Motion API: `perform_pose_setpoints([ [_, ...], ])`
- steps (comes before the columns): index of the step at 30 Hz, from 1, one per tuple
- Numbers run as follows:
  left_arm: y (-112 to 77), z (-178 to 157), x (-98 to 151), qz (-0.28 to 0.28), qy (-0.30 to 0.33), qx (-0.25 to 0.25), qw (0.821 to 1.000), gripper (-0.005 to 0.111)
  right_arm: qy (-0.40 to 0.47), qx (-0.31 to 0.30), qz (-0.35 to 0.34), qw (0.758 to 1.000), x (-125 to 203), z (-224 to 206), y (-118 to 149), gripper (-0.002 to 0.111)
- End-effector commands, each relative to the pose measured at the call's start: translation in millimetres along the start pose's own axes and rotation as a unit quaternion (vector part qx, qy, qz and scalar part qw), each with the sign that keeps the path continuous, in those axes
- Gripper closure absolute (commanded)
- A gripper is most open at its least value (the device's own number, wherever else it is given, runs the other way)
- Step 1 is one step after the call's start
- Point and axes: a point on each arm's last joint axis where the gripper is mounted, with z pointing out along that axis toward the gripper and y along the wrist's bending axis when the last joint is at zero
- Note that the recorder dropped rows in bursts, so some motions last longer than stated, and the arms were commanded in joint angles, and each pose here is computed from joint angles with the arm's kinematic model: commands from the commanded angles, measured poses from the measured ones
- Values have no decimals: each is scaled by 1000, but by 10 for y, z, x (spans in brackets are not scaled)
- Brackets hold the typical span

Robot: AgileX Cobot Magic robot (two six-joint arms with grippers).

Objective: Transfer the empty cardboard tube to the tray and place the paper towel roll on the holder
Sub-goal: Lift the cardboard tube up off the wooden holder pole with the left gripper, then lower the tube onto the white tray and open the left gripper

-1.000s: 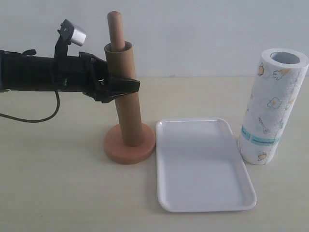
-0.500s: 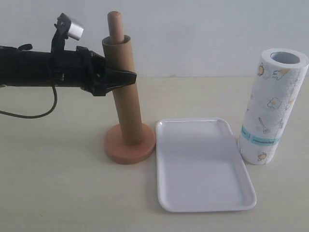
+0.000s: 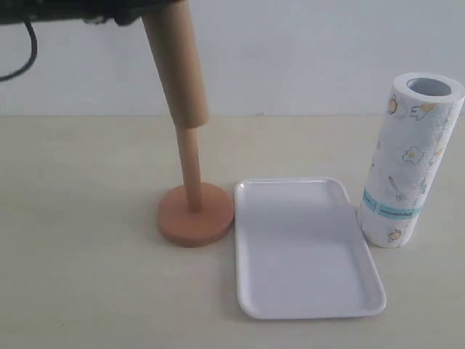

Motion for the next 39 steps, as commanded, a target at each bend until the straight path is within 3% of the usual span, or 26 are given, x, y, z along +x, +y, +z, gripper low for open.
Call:
perform_pose_setpoints([
  [1,-28,-37,-498,-32,-53,-11,998,103,-7,-1,0,1000,-11,-5,1,107],
  [10,-193,-211,-1520,-2,-111,4,994,103,-7,-1,0,1000,-11,-5,1,107],
  [12,-239,-264,-1672,27,-108,-2,994,103,-7,-1,0,1000,-11,-5,1,107],
  [16,-367,-368,-1831,-3,-79,8,997,103,-7,-1,0,1000,-11,-5,1,107],
  [21,-621,-436,-1828,33,-22,53,998,103,-7,-1,0,1000,-11,-5,1,107],
  [25,-976,-406,-1814,82,28,82,993,103,-7,-1,0,1000,-11,-5,1,107],
  [30,-1310,-205,-1597,90,122,99,983,103,-7,-1,0,1000,-11,-5,1,107],
  [32,-1356,-125,-1451,83,162,90,979,103,-7,-1,0,1000,-11,-5,1,107],
  [35,-1456,-15,-1156,52,202,119,971,103,-7,-1,0,1000,-11,-5,1,107],
  [39,-1549,80,-774,-34,185,117,975,103,-7,-1,0,1000,-11,-5,1,107],
])
